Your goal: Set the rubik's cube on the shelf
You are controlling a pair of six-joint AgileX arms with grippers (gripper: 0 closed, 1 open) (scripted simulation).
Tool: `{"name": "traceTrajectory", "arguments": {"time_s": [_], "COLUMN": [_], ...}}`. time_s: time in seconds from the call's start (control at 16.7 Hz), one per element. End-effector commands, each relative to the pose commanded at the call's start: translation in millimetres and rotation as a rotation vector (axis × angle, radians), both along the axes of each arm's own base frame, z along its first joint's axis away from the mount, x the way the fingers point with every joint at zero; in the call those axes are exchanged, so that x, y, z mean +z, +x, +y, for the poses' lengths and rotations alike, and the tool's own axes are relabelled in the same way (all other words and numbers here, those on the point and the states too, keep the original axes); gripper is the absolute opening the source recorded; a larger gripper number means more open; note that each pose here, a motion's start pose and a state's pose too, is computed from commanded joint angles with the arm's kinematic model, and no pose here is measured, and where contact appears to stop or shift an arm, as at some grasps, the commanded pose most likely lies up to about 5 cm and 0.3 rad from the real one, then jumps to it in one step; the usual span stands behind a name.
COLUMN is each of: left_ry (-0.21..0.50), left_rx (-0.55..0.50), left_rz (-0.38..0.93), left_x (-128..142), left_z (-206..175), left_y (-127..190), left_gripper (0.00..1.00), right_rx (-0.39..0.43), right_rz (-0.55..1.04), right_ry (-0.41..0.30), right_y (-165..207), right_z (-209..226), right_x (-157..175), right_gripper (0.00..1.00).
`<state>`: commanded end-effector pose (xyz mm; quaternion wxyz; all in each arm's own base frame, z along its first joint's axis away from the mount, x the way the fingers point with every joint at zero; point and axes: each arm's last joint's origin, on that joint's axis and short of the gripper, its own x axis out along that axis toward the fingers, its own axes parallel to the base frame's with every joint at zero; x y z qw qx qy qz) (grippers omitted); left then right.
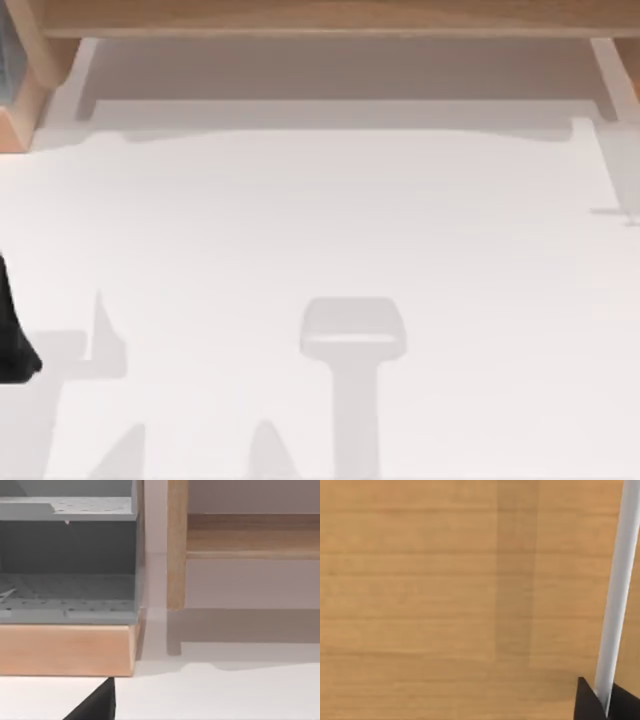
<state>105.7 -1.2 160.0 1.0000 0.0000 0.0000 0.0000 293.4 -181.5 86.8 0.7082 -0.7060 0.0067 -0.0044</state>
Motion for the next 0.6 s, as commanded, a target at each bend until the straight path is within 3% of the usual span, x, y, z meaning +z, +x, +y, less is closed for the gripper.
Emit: {"name": "traceTrajectory", "arguments": {"time_s": [0.36, 0.6], "left_ry": [0.0, 0.0], "left_rx": [0.0, 0.0], "left_rz": [0.0, 0.0], "left_x": [0, 0], "left_z": [0, 0], "left_y": [0, 0], "left_gripper": [1.0, 1.0], "right_rx": [0.003, 0.004], "right_rz": [0.004, 0.003], "right_ry": [0.004, 0.004], "right_y": [-49, -53], "right_z": [2, 2], "right_x": [-1, 0], "right_gripper": [0.0, 0.0]}}
